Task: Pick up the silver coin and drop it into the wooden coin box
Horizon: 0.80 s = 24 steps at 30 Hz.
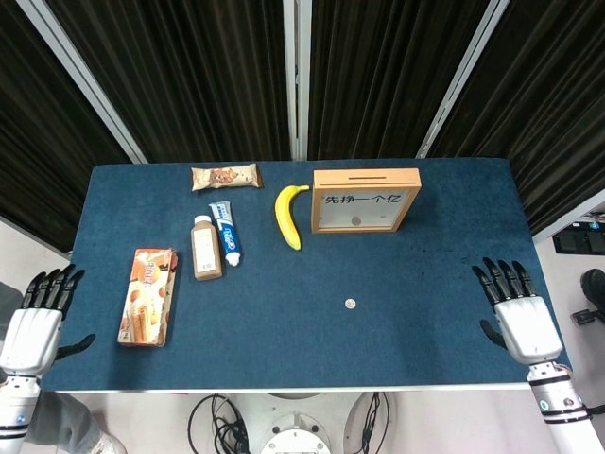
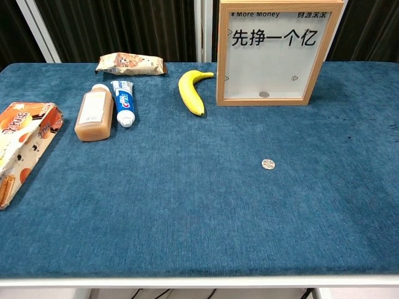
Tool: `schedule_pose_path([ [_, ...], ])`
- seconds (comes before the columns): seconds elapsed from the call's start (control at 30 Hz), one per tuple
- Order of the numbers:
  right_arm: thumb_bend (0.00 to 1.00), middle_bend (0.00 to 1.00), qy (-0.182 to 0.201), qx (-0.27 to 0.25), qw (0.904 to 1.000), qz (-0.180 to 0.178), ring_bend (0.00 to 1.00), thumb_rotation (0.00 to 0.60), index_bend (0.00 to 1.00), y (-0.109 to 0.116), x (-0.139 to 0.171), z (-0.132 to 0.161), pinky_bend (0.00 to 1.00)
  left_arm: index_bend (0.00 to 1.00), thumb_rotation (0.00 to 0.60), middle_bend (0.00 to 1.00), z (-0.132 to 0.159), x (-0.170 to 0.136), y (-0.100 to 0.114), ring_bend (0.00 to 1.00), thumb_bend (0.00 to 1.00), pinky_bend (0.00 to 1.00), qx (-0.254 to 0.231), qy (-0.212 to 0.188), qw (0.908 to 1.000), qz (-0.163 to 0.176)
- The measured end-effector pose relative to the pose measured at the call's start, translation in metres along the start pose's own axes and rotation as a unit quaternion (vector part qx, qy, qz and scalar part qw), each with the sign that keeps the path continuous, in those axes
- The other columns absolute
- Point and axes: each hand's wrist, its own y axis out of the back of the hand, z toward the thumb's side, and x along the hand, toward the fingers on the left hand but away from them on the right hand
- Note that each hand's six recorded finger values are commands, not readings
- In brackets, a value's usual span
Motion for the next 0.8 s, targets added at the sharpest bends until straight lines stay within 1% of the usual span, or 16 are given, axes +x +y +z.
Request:
schedule_pose_path([
  [0.1, 0.19, 0.0, 0.04, 0.014, 0.9991, 0.006, 0.0, 0.6, 0.0, 0.0, -0.018, 0.023, 0.0, 0.02, 0.6, 0.0, 0.0, 0.0, -0.001, 0.0, 0.1, 0.0, -0.001, 0.003, 1.0, -0.004],
  [0.13, 0.19, 0.0, 0.061, 0.023, 0.9978, 0.009, 0.0, 0.6, 0.0, -0.001, -0.028, 0.036, 0.0, 0.02, 0.6, 0.0, 0.001, 0.0, -0.001, 0.0, 0.1, 0.0, -0.001, 0.002, 1.0, -0.006],
  [0.17, 0.19, 0.0, 0.07, 0.027, 0.9971, 0.01, 0.0, 0.6, 0.0, -0.001, -0.032, 0.041, 0.0, 0.02, 0.6, 0.0, 0.001, 0.001, -0.001, 0.0, 0.1, 0.0, 0.0, 0.001, 1.0, -0.006],
  [0.23, 0.2, 0.0, 0.1, 0.038, 0.9943, 0.01, 0.0, 0.6, 0.0, -0.002, -0.047, 0.061, 0.0, 0.02, 0.6, 0.0, 0.002, 0.001, 0.001, 0.0, 0.1, 0.0, 0.0, 0.001, 1.0, -0.002],
  [0.33, 0.2, 0.0, 0.137, 0.039, 0.9896, 0.015, 0.0, 0.6, 0.0, -0.009, -0.064, 0.088, 0.0, 0.02, 0.6, 0.0, 0.0, 0.0, 0.002, 0.0, 0.1, 0.0, -0.004, 0.004, 1.0, -0.001],
  [0.4, 0.2, 0.0, 0.156, 0.035, 0.987, 0.02, 0.0, 0.6, 0.0, -0.014, -0.071, 0.1, 0.0, 0.02, 0.6, 0.0, -0.003, 0.0, 0.001, 0.0, 0.1, 0.0, -0.003, 0.009, 1.0, -0.003],
  [0.5, 0.2, 0.0, 0.171, 0.022, 0.9847, 0.027, 0.0, 0.6, 0.0, -0.021, -0.08, 0.109, 0.0, 0.02, 0.6, 0.0, -0.007, -0.001, 0.0, 0.0, 0.1, 0.0, -0.004, 0.015, 0.9999, -0.005],
  [0.63, 0.2, 0.0, 0.19, 0.006, 0.9811, 0.038, 0.0, 0.6, 0.01, -0.037, -0.09, 0.126, 0.0, 0.02, 0.6, 0.0, -0.01, -0.003, -0.001, 0.0, 0.1, 0.0, -0.005, 0.018, 0.9998, -0.006],
  [0.8, 0.21, 0.0, 0.197, -0.006, 0.979, 0.052, 0.0, 0.6, 0.11, -0.053, -0.095, 0.14, 0.0, 0.02, 0.6, 0.0, -0.013, -0.005, -0.002, 0.0, 0.11, 0.0, -0.007, 0.02, 0.9997, -0.008],
])
